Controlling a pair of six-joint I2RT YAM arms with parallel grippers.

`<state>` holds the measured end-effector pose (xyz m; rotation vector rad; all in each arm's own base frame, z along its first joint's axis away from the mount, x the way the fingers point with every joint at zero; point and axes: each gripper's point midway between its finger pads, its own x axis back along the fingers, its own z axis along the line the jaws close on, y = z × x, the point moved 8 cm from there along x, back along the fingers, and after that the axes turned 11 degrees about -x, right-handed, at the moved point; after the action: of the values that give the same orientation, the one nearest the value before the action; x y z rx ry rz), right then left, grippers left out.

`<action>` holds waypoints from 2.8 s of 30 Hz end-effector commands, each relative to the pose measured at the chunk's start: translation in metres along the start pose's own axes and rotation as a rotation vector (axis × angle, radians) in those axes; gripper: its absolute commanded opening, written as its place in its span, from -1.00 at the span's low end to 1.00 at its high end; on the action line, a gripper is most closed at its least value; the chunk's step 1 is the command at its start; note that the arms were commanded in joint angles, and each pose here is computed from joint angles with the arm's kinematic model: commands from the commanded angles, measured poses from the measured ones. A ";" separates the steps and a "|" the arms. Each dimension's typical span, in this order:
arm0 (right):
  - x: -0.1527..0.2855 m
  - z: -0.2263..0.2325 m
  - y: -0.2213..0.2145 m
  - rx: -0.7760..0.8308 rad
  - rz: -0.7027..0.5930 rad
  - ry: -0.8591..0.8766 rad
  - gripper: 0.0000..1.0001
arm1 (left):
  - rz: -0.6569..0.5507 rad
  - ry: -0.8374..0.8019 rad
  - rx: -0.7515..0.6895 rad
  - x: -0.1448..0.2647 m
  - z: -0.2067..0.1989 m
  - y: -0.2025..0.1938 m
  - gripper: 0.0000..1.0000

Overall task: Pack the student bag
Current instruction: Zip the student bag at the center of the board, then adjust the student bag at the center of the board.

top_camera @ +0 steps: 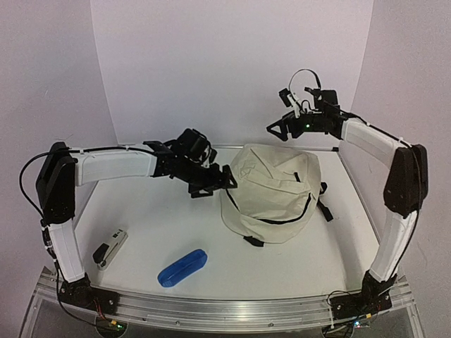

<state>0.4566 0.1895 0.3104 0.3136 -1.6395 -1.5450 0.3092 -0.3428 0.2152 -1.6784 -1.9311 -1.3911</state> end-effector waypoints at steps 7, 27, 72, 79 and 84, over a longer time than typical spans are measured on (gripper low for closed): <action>-0.040 -0.122 -0.066 -0.246 0.228 -0.045 0.97 | 0.223 -0.045 0.012 -0.065 -0.015 -0.040 0.49; 0.049 0.007 -0.193 -0.496 0.746 0.391 0.76 | -0.036 0.140 0.045 -0.059 0.113 0.111 -0.97; 0.030 0.125 -0.209 -0.040 0.873 0.548 -0.17 | 0.009 0.243 0.173 -0.043 0.083 0.050 -0.62; 0.032 0.133 -0.144 0.022 0.750 0.568 0.00 | -0.049 0.237 0.129 -0.024 0.079 0.061 -0.52; 0.021 0.128 -0.090 0.090 0.611 0.505 0.05 | -0.044 0.265 0.147 -0.008 0.080 0.054 -0.08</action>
<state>0.3082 0.2361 0.2152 0.1531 -1.1922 -0.8028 0.3918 -0.3061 0.1516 -1.3845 -1.7854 -1.3193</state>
